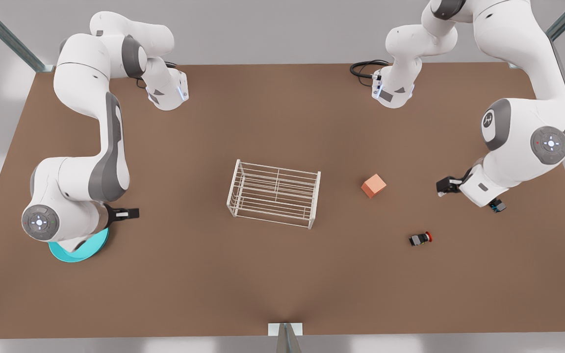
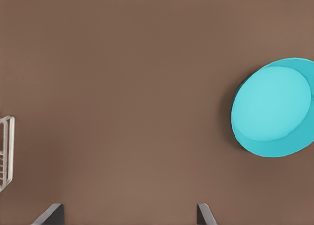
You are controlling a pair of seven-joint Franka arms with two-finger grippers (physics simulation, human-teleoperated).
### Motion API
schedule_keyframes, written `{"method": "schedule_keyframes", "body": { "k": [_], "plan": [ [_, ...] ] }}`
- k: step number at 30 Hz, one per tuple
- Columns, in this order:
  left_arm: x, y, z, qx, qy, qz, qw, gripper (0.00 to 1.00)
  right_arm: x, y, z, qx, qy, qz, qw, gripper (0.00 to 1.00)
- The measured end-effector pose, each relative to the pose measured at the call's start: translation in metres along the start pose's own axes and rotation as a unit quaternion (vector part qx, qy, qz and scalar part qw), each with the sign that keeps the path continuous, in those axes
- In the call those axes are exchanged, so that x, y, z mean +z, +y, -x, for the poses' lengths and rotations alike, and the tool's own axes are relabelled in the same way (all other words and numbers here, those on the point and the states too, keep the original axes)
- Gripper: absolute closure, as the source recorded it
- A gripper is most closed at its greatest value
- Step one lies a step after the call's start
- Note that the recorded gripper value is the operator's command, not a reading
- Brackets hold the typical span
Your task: Place the plate on the shelf with right arm and place the red button switch in the plate with left arm
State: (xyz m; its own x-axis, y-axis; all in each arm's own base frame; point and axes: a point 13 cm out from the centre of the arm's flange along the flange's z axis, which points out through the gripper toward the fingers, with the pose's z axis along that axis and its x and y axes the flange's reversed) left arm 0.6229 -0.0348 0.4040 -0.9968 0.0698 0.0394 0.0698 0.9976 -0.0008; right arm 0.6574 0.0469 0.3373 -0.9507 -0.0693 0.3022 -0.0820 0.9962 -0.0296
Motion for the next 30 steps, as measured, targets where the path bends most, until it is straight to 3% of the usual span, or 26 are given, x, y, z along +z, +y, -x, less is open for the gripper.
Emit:
{"method": "schedule_keyframes", "body": {
  "k": [5, 9, 12, 18, 26, 27, 28, 29, 30],
  "plan": [
    [-0.002, -0.007, 0.013, 0.019, -0.024, 0.002, 1.000, 0.00, 0.011, -0.024, 0.009, 0.010, -0.003, 0.005, 1.000, 0.00],
    [0.015, -0.017, 0.024, 0.097, -0.028, -0.013, 0.995, 0.00, 0.107, -0.161, 0.031, 0.085, 0.023, 0.058, 0.994, 0.00],
    [0.034, -0.034, 0.033, 0.175, -0.027, -0.018, 0.984, 0.00, 0.166, -0.252, 0.029, 0.120, 0.007, 0.104, 0.987, 0.00],
    [0.130, -0.094, 0.052, 0.330, 0.003, -0.030, 0.943, 0.00, 0.233, -0.352, 0.016, 0.099, -0.040, 0.122, 0.987, 0.00],
    [0.192, -0.045, 0.088, 0.422, -0.020, -0.006, 0.906, 0.00, 0.296, -0.377, 0.038, 0.001, -0.096, 0.120, 0.988, 0.00],
    [0.196, -0.043, 0.092, 0.432, -0.024, -0.004, 0.901, 0.00, 0.305, -0.377, 0.040, -0.011, -0.098, 0.120, 0.988, 0.05],
    [0.200, -0.040, 0.094, 0.442, -0.026, -0.002, 0.897, 0.00, 0.310, -0.376, 0.042, -0.022, -0.101, 0.119, 0.987, 0.16],
    [0.206, -0.038, 0.096, 0.451, -0.027, -0.001, 0.892, 0.00, 0.311, -0.376, 0.044, -0.033, -0.105, 0.117, 0.987, 0.38],
    [0.213, -0.036, 0.098, 0.460, -0.028, -0.001, 0.887, 0.00, 0.311, -0.376, 0.046, -0.043, -0.109, 0.115, 0.986, 0.46]
  ]
}}
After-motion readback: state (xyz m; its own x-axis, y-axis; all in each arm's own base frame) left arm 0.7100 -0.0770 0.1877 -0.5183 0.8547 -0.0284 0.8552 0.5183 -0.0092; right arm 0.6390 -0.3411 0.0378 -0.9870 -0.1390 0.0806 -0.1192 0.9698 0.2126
